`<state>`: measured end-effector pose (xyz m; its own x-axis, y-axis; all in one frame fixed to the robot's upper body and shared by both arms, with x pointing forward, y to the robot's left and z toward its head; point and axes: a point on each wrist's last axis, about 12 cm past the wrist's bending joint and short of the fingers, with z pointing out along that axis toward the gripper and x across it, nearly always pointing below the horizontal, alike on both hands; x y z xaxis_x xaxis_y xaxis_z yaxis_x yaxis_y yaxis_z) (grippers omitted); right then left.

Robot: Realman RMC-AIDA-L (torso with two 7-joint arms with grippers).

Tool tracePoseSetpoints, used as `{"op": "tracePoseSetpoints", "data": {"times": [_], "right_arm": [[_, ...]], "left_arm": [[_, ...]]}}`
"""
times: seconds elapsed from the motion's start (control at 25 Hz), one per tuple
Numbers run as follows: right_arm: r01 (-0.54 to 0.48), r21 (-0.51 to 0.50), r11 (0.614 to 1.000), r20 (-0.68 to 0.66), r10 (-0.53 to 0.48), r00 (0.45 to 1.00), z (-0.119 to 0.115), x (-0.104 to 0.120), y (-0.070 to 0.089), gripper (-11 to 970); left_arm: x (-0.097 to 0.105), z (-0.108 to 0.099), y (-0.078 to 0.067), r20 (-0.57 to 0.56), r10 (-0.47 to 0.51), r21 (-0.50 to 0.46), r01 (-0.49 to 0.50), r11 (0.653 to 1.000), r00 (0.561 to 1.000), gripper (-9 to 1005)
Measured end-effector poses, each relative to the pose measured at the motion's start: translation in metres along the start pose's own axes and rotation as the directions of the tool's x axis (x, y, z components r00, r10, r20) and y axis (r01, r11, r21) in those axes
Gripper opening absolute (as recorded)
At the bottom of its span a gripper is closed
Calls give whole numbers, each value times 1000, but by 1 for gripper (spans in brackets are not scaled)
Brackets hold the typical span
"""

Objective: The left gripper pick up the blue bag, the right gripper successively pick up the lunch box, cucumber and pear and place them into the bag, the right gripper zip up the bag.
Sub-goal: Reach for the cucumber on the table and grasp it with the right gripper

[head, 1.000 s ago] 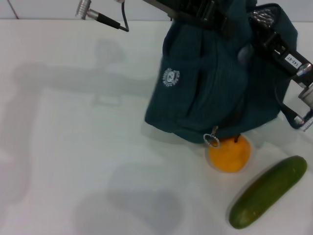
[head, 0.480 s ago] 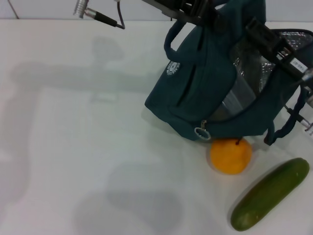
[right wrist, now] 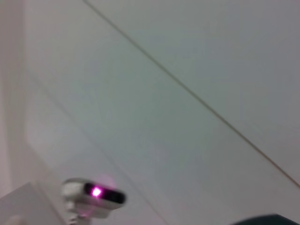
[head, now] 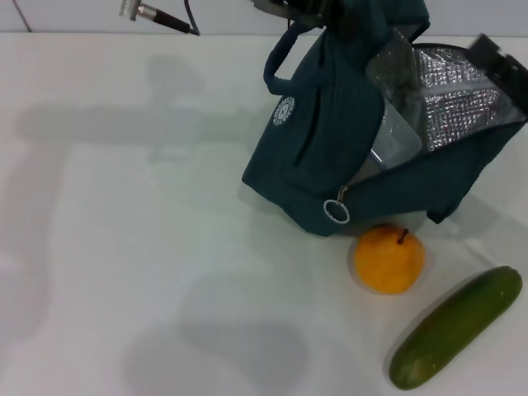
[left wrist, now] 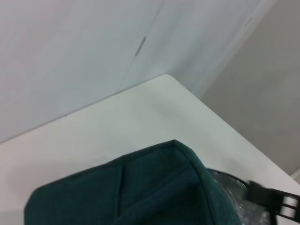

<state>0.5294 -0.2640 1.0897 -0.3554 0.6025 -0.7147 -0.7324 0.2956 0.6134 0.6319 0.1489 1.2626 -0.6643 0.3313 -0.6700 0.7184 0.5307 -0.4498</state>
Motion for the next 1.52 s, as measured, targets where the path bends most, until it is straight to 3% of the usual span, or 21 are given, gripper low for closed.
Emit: {"op": "tracePoseSetpoints", "data": {"times": [0.2, 0.48, 0.64, 0.8, 0.88, 1.0, 1.24, 1.36, 1.52], "right_arm": [[167, -137, 976, 28, -165, 986, -15, -14, 17, 721], [441, -333, 834, -11, -471, 882, -27, -51, 35, 721], [462, -397, 793, -126, -546, 828, -27, -79, 38, 720], [369, -485, 793, -359, -565, 743, -12, -115, 45, 720], [322, -509, 798, -472, -572, 671, 1, -130, 49, 719], [229, -530, 816, -655, -566, 501, 33, -140, 55, 719], [93, -527, 845, -837, -535, 114, 102, -122, 65, 723], [86, -542, 836, -840, -542, -20, 125, -108, 72, 725], [84, -551, 831, -832, -538, -132, 142, -89, 77, 727]], "left_arm": [[-3, 1, 1, 4, 9, -22, -9, 1000, 1000, 36], [-2, 1, 4, 16, 12, -34, -12, 999, 1000, 36], [0, 2, 8, 23, -3, -39, 4, 999, 1000, 36], [-1, 3, 11, 38, -13, -49, 14, 999, 999, 36], [0, 3, 13, 45, -20, -53, 23, 998, 999, 36], [1, 5, 15, 56, -35, -53, 38, 998, 998, 36], [0, 5, 18, 78, -47, -62, 52, 997, 996, 36], [0, 3, 20, 94, -58, -64, 65, 996, 994, 36], [1, -1, 23, 123, -76, -60, 84, 995, 990, 35]]}}
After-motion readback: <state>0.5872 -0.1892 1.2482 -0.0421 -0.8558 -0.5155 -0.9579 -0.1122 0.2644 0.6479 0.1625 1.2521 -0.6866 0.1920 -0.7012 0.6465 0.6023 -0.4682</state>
